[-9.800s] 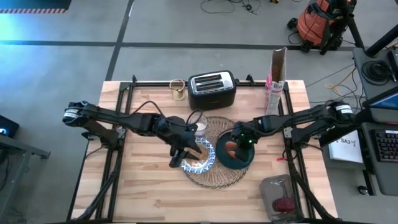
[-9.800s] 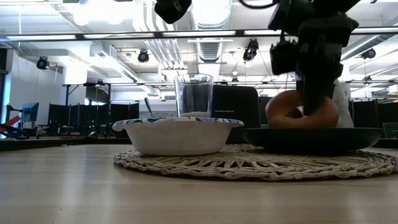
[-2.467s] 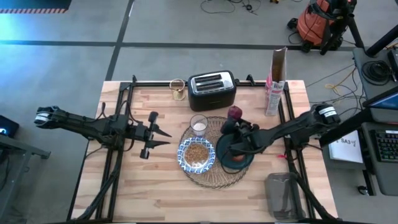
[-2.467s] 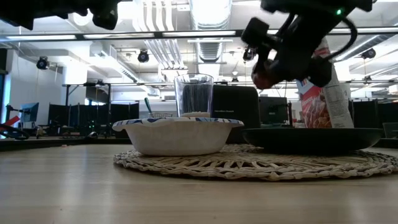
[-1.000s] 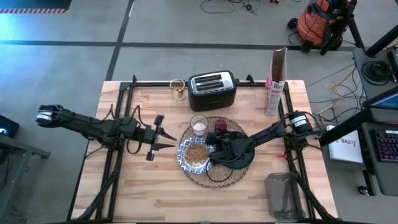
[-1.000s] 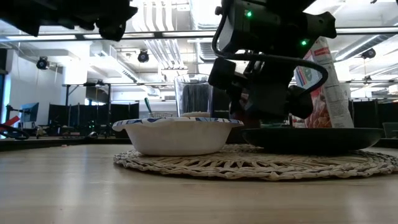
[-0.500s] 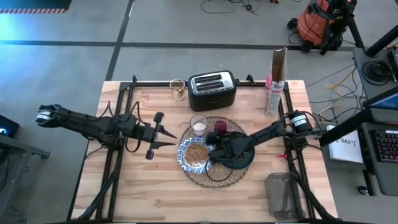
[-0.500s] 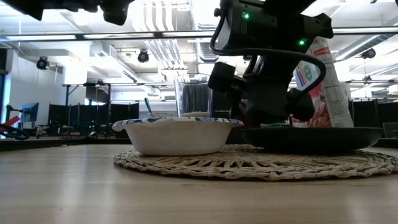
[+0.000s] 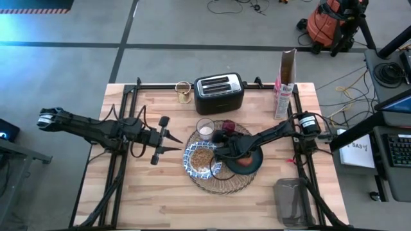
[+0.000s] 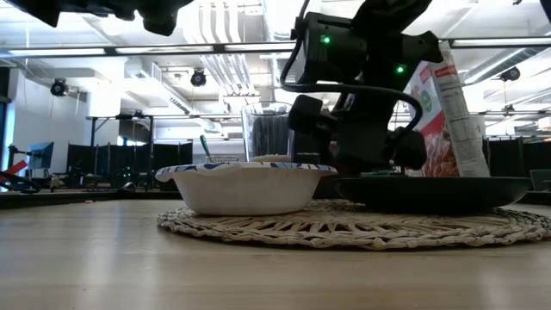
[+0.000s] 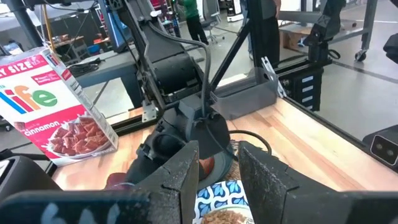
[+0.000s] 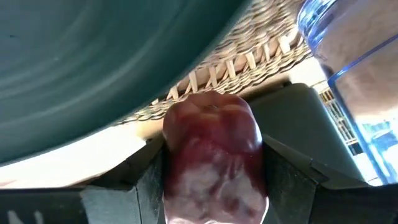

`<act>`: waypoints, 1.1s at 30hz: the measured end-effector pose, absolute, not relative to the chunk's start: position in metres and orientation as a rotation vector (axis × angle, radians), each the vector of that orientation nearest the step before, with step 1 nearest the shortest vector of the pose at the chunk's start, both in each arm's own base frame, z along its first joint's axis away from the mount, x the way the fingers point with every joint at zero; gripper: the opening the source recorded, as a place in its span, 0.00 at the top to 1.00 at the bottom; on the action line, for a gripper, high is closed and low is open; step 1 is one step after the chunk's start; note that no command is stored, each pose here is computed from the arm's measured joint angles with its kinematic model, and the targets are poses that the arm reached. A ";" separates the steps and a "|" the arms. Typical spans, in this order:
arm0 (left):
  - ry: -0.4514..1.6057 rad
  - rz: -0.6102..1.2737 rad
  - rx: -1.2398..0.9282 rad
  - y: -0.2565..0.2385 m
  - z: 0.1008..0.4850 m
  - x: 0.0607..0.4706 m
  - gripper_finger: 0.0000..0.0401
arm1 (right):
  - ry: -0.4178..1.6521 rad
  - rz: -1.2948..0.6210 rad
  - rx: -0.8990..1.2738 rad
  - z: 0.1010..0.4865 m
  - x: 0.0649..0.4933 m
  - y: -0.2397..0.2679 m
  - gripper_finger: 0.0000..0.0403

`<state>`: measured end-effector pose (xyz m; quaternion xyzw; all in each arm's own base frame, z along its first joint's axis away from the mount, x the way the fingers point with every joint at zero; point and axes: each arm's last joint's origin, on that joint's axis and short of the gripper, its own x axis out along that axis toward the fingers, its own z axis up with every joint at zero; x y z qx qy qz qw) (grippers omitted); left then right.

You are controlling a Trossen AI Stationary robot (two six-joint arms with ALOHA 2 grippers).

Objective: Arrange a breakfast setting
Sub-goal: Put the apple on the top of the brown place mat

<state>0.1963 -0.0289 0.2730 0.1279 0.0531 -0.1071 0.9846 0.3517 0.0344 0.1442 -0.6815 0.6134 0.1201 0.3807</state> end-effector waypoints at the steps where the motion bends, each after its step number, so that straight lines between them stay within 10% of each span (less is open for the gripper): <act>1: 0.107 -0.215 0.257 -0.029 0.273 0.196 0.76 | 1.560 0.309 -1.732 0.144 0.352 0.034 0.48; 33: 0.128 -0.218 0.261 -0.029 0.271 0.196 0.76 | 1.449 0.206 -1.497 0.143 0.358 0.038 0.38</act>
